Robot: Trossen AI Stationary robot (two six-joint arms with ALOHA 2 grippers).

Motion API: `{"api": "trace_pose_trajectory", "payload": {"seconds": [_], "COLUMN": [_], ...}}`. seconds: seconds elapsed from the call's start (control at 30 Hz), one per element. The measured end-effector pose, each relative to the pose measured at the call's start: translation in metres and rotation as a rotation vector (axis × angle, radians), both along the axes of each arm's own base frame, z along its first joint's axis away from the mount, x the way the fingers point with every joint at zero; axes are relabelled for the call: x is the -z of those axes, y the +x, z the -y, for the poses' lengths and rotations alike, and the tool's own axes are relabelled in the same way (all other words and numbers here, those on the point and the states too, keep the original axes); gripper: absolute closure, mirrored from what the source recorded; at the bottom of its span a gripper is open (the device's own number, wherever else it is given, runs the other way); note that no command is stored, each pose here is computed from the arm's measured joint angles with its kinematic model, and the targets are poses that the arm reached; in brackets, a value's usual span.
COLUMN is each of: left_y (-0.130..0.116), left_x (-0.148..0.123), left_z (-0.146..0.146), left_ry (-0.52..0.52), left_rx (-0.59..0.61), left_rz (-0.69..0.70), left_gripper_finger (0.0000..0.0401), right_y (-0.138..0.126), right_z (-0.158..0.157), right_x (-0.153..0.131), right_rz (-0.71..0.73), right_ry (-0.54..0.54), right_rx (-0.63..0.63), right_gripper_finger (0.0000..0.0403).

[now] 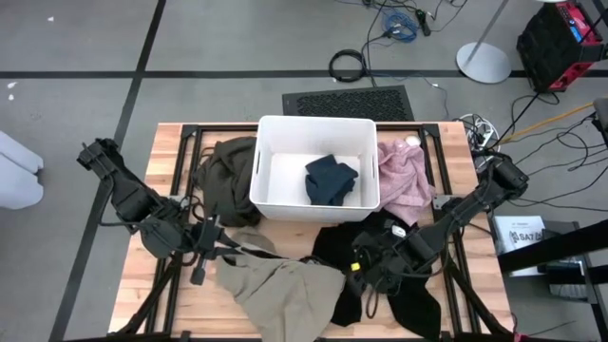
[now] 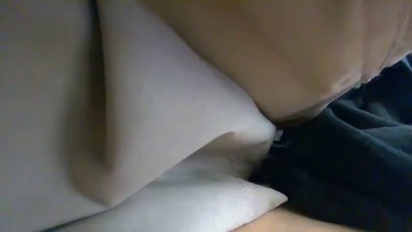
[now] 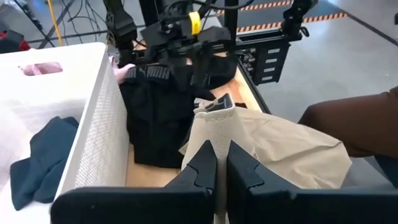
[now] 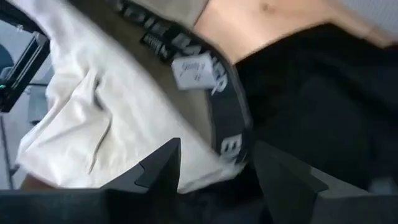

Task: Sort clothes
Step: Fold the brown pants

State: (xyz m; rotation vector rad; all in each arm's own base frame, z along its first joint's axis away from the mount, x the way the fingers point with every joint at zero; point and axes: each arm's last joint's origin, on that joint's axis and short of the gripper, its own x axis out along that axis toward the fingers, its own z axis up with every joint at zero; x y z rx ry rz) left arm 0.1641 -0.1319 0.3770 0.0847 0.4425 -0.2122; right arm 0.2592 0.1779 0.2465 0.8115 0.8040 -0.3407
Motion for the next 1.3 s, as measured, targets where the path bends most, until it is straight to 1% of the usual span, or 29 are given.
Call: {"api": "trace_pose_trajectory", "payload": {"seconds": [0.13,0.27,0.43,0.57,0.63,0.8,0.9,0.97,1.0,1.13,1.17,1.3], "left_y": [0.001,0.001,0.001,0.001,0.001,0.001,0.001,0.001,0.002,0.004,0.005,0.007], "left_x": [0.002,0.003,0.003,0.003,0.003,0.003,0.003,0.003,0.004,0.006,0.006,0.009], "left_z": [0.001,0.001,0.000,0.000,0.000,0.000,0.000,0.000,0.000,0.002,0.003,0.005], "left_ry": [0.014,0.028,0.042,0.043,0.042,0.039,0.022,0.020,0.021,0.028,0.031,0.039], "left_rx": [0.000,-0.010,-0.030,-0.030,-0.030,-0.032,-0.040,-0.041,-0.041,-0.041,-0.041,-0.041], "left_rz": [-0.014,-0.008,-0.006,-0.007,-0.007,-0.008,-0.011,-0.012,-0.013,-0.021,-0.023,-0.032], "left_gripper_finger": [0.0390,0.0390,0.0390,0.0386,0.0386,0.0386,0.0385,0.0385,0.0385,0.0385,0.0385,0.0384], "right_y": [-0.007,-0.009,0.007,0.020,0.023,0.028,0.030,0.032,0.033,0.036,0.036,0.034], "right_z": [-0.011,-0.019,-0.030,-0.037,-0.039,-0.038,-0.038,-0.037,-0.038,-0.039,-0.038,-0.037], "right_x": [0.000,0.007,0.034,0.053,0.060,0.072,0.079,0.081,0.081,0.079,0.078,0.071], "right_rz": [-0.010,-0.004,-0.021,-0.027,-0.025,0.012,0.009,0.011,0.018,0.063,0.069,0.066], "right_ry": [0.059,0.069,0.107,0.145,0.137,0.075,0.049,0.026,0.018,-0.035,-0.050,-0.073], "right_rx": [0.008,0.066,0.132,0.121,0.125,0.196,0.204,0.185,0.172,0.130,0.125,0.072], "right_gripper_finger": [0.0212,0.0212,0.0212,0.0212,0.0212,0.0212,0.0216,0.0238,0.0257,0.0373,0.0386,0.0396]}}
